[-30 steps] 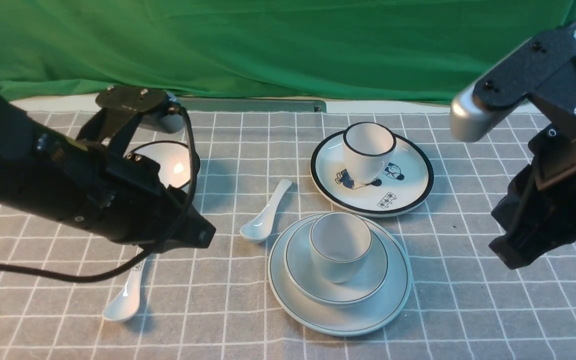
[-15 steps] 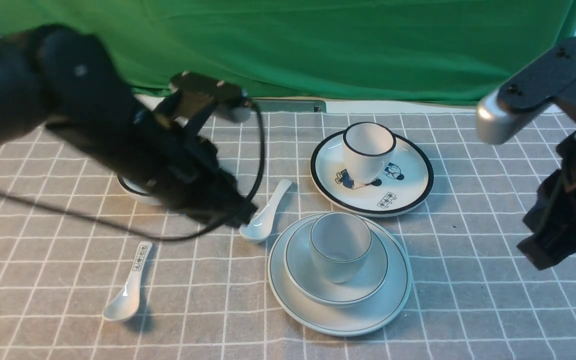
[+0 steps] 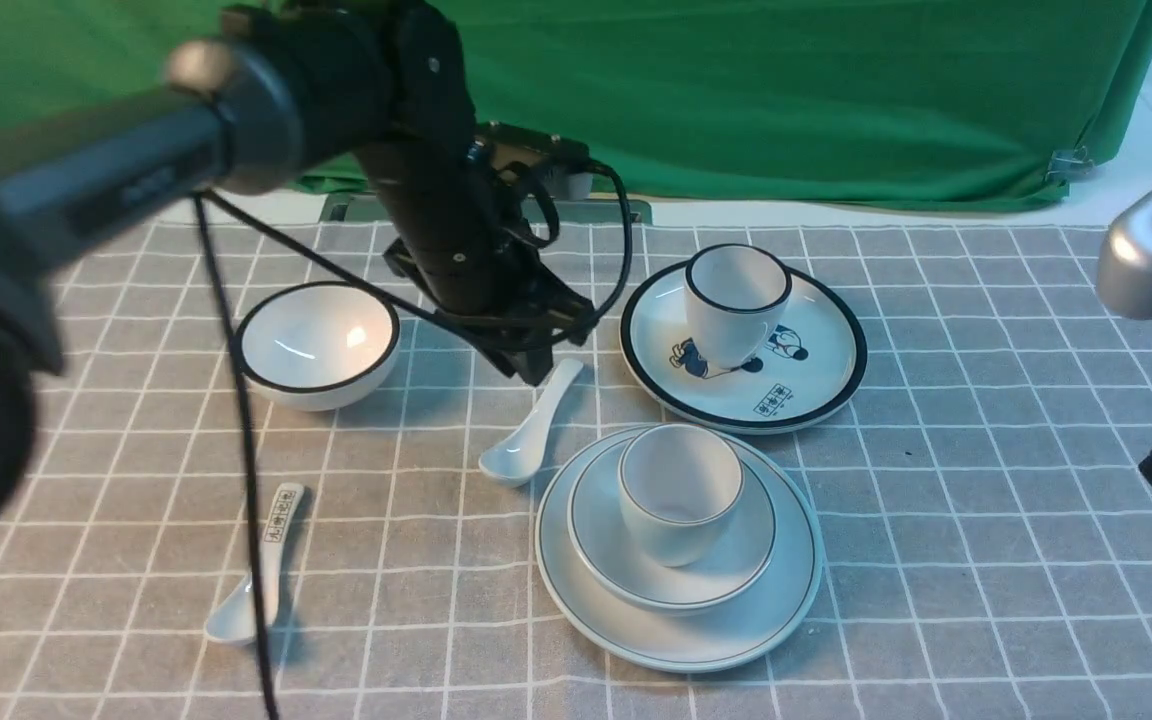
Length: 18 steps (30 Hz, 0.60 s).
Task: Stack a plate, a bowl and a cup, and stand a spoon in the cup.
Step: Use the left arm to grab a blue soup spoon
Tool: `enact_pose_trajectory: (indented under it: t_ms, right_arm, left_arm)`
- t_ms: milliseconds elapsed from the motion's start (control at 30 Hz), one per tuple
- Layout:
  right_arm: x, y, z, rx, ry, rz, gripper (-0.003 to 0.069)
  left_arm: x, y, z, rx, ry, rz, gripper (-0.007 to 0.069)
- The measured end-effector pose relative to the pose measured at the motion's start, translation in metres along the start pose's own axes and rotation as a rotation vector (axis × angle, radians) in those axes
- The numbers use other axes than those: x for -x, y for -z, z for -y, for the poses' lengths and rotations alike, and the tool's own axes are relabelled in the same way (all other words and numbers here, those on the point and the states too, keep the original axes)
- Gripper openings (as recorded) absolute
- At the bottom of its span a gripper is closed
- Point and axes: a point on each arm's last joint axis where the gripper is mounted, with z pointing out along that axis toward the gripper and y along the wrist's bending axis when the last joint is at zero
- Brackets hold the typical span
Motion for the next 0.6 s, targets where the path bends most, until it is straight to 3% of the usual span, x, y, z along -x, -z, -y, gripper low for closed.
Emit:
enact_pose_trajectory:
  t_ms: [267,467,600]
  right_arm:
    - [-0.003,0.001,0.000,0.000,-0.001,0.004,0.0052]
    - [-0.003,0.001,0.000,0.000,-0.002,0.004,0.0052]
    - [-0.003,0.001,0.000,0.001,-0.002,0.004,0.0052]
  left_arm:
    - [0.017,-0.038,-0.011,-0.001,0.005,-0.019,0.0400]
    - [0.017,-0.053,-0.015,0.019,0.000,-0.022,0.0419]
    - [0.017,-0.062,-0.016,0.025,-0.001,-0.030,0.0363]
